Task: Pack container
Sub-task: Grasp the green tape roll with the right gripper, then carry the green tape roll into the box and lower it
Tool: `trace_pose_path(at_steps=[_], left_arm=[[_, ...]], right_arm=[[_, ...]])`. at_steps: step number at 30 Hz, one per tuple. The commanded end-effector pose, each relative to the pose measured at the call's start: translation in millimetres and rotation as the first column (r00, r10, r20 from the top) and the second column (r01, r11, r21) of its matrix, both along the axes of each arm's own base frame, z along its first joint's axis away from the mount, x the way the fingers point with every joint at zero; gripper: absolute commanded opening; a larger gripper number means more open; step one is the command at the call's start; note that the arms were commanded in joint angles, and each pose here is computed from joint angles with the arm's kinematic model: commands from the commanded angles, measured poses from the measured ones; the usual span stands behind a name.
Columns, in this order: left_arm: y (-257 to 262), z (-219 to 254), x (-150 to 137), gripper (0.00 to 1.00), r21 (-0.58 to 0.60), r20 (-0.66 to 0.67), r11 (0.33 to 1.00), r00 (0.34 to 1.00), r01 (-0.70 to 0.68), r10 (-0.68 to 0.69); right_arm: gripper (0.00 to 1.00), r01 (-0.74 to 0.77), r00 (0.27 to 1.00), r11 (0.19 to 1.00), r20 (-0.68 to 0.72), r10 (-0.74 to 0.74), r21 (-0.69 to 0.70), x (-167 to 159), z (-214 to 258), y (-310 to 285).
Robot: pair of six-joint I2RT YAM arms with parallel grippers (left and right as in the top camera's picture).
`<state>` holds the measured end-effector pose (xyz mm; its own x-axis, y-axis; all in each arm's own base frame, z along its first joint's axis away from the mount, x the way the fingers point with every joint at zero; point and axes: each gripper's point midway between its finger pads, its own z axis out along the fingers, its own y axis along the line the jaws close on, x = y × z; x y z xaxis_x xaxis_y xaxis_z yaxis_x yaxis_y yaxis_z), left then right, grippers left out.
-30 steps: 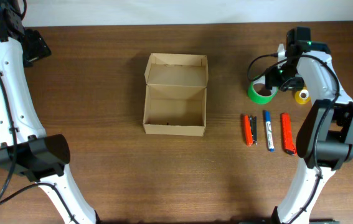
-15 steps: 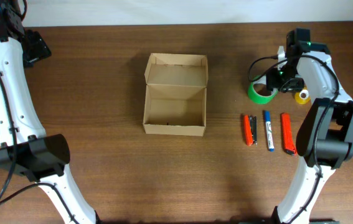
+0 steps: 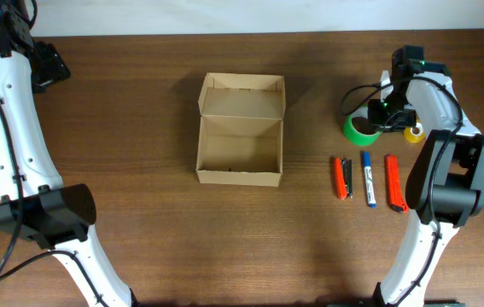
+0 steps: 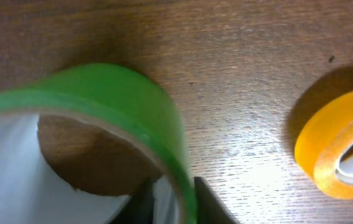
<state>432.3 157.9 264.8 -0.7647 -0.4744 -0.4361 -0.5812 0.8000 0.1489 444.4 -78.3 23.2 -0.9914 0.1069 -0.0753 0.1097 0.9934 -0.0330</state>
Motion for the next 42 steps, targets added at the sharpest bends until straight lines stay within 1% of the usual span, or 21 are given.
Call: trace_pose_path(at_steps=[1, 4, 8, 9, 11, 14, 17, 23, 26, 31, 37, 42], left_arm=[[1, -9, 1, 0.86, -0.008, -0.024, 1.0, 1.0, 0.001, -0.002], [1, -9, 1, 0.86, -0.008, -0.024, 1.0, 1.0, 0.001, -0.002], [1, -9, 1, 0.87, -0.008, -0.024, 1.0, 1.0, 0.001, -0.002], [1, -9, 1, 0.98, -0.008, -0.024, 1.0, 1.0, 0.001, -0.002], [1, -9, 1, 1.0, -0.008, -0.024, 1.0, 1.0, 0.001, -0.002], [1, -9, 1, 1.0, -0.007, -0.023, 1.0, 1.0, 0.001, -0.002], [1, -9, 1, 0.99, -0.008, -0.024, 1.0, 1.0, 0.001, -0.002], [1, -9, 1, 1.0, -0.008, -0.024, 1.0, 1.0, 0.001, -0.002], [1, -9, 1, 1.0, -0.008, -0.024, 1.0, 1.0, 0.001, -0.002], [1, -9, 1, 1.0, -0.008, -0.024, 1.0, 1.0, 0.001, -0.002], [1, -9, 1, 1.0, -0.008, -0.024, 1.0, 1.0, 0.002, -0.002], [1, -9, 1, 1.0, -0.008, -0.023, 1.0, 1.0, 0.001, -0.002]], right_arm=[[0.13, 0.004, 1.0, 1.0, 0.008, -0.004, -0.012, 3, 4, -6], [0.04, 0.004, 1.0, 1.0, 0.006, -0.004, -0.011, 3, 3, -5], [0.04, 0.003, 1.0, 1.0, -0.021, -0.003, -0.004, -4, 3, -3], [0.03, 0.003, 1.0, 1.0, -0.027, -0.003, -0.002, -6, 4, -3], [0.04, 0.002, 1.0, 1.0, -0.018, -0.002, 0.0, -6, 12, -2], [0.04, 0.009, 1.0, 1.0, 0.028, -0.009, -0.007, -1, 35, -3], [0.04, 0.017, 0.996, 1.0, 0.083, -0.016, -0.014, 8, 71, -4], [0.04, -0.017, 0.979, 0.999, 0.203, 0.022, -0.027, 30, 139, 12], [0.04, -0.064, 0.967, 0.997, 0.246, 0.07, -0.033, 36, 163, 35], [0.04, -0.184, 0.943, 0.983, 0.279, 0.18, -0.014, 37, 184, 93], [0.04, -0.349, 0.9, 0.937, 0.273, 0.34, -0.015, 26, 185, 173], [0.04, -0.451, 0.858, 0.892, 0.27, 0.438, -0.014, 11, 184, 225]])
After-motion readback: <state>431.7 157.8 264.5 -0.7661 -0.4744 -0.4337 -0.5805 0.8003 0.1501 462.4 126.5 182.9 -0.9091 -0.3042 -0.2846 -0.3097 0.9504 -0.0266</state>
